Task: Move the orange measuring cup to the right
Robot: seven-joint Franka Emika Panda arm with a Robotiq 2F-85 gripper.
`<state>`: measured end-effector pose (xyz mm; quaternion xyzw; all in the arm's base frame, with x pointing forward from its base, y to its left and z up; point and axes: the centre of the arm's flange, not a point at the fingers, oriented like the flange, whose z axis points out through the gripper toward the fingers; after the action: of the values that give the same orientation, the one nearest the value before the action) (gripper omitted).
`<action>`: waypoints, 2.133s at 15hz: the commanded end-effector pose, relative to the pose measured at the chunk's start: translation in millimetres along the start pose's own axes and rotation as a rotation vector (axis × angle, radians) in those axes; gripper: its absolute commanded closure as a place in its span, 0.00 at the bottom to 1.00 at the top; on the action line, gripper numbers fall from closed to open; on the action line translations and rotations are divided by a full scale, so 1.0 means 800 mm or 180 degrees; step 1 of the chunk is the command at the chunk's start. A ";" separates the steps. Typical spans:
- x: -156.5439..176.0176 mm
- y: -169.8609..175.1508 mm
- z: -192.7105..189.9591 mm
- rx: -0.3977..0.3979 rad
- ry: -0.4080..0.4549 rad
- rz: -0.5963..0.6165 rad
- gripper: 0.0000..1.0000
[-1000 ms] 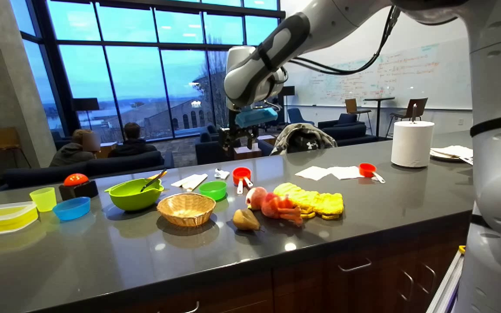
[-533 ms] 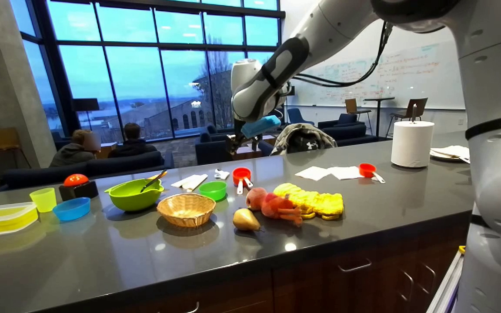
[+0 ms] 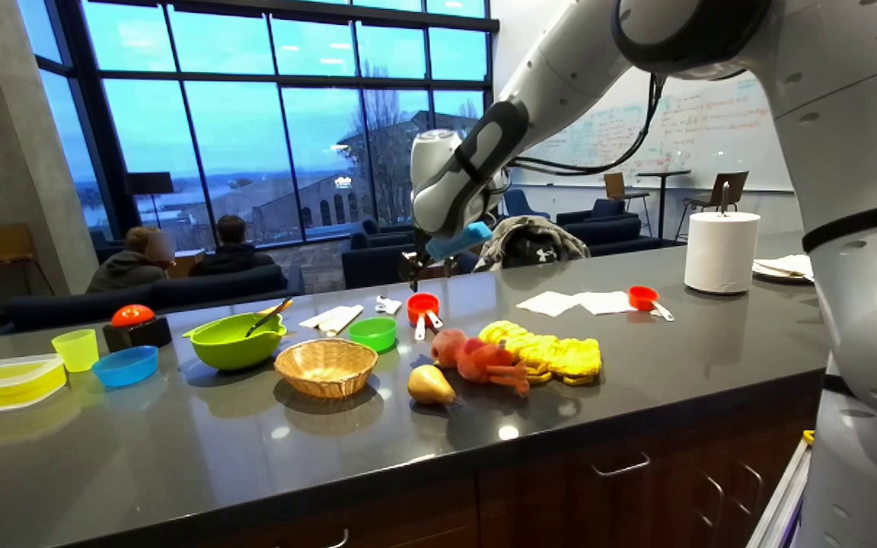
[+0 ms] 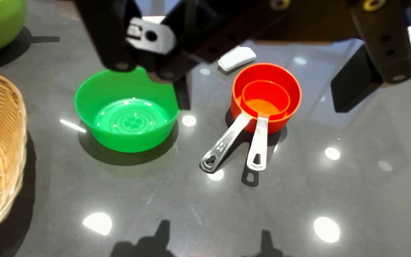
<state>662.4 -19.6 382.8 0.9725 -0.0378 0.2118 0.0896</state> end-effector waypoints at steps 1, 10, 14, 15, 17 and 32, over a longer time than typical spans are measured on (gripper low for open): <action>0.011 -0.005 0.021 -0.0081 0.0074 -0.0007 0.00; 0.015 0.008 0.057 -0.0228 0.0061 -0.0012 0.00; 0.017 0.004 0.076 -0.0201 0.0033 0.0007 0.00; 0.018 0.001 0.082 -0.0206 0.0012 0.0001 0.00; 0.018 -0.004 0.091 -0.0217 -0.0010 -0.0017 0.00; 0.010 -0.002 0.119 -0.0271 -0.0012 -0.0037 0.00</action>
<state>708.9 -38.0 302.8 0.9715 -0.0384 0.1971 0.1258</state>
